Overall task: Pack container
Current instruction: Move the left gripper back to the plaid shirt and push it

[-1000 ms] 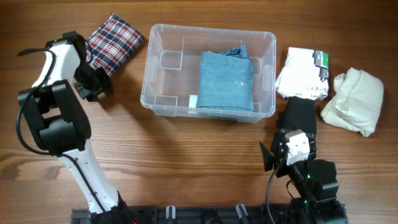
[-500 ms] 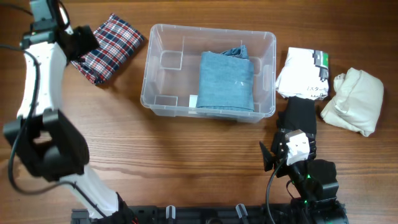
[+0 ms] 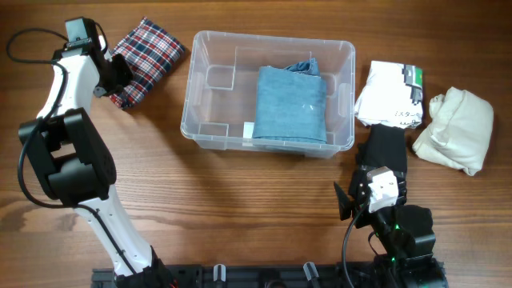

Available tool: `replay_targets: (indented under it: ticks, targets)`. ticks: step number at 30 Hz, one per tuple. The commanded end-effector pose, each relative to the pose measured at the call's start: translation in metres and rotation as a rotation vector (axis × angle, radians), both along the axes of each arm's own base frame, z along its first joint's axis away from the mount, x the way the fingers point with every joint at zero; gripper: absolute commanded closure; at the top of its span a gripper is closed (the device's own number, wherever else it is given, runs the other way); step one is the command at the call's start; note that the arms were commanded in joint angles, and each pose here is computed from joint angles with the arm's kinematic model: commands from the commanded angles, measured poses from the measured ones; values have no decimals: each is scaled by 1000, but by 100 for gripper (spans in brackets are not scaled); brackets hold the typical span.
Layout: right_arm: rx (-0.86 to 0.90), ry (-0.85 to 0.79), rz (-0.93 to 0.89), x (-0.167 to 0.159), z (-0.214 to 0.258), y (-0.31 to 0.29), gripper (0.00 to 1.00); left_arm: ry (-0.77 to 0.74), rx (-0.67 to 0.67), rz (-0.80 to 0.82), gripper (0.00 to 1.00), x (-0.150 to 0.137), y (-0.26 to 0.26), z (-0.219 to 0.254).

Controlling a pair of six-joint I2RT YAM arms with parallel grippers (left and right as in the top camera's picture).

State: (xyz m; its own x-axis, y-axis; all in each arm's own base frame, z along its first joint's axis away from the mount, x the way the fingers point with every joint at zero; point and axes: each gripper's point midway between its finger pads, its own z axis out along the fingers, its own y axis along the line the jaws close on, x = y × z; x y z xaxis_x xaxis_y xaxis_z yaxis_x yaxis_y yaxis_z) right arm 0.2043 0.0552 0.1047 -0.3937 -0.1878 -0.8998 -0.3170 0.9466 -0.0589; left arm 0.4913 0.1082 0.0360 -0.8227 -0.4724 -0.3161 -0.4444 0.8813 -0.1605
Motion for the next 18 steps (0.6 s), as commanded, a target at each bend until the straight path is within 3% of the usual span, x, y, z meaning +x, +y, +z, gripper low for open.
replay_targets:
  ticks: [1,3,9,13,16,18]
  targets:
    - [17,-8,-2,0,3,1,0,106,-11,8,96,-25,-1,-34]
    - [17,-8,-2,0,3,1,0,169,-16,16,96,-40,-2,-38]
    - [17,-7,-2,0,3,1,0,315,-39,384,96,-88,10,-19]
    - [17,-8,-3,0,3,0,0,348,-118,400,96,-103,-7,3]
    - [17,-7,-2,0,3,1,0,288,-123,382,96,-98,-8,25]
    - [17,-8,-2,0,3,1,0,183,-88,270,62,-83,-4,47]
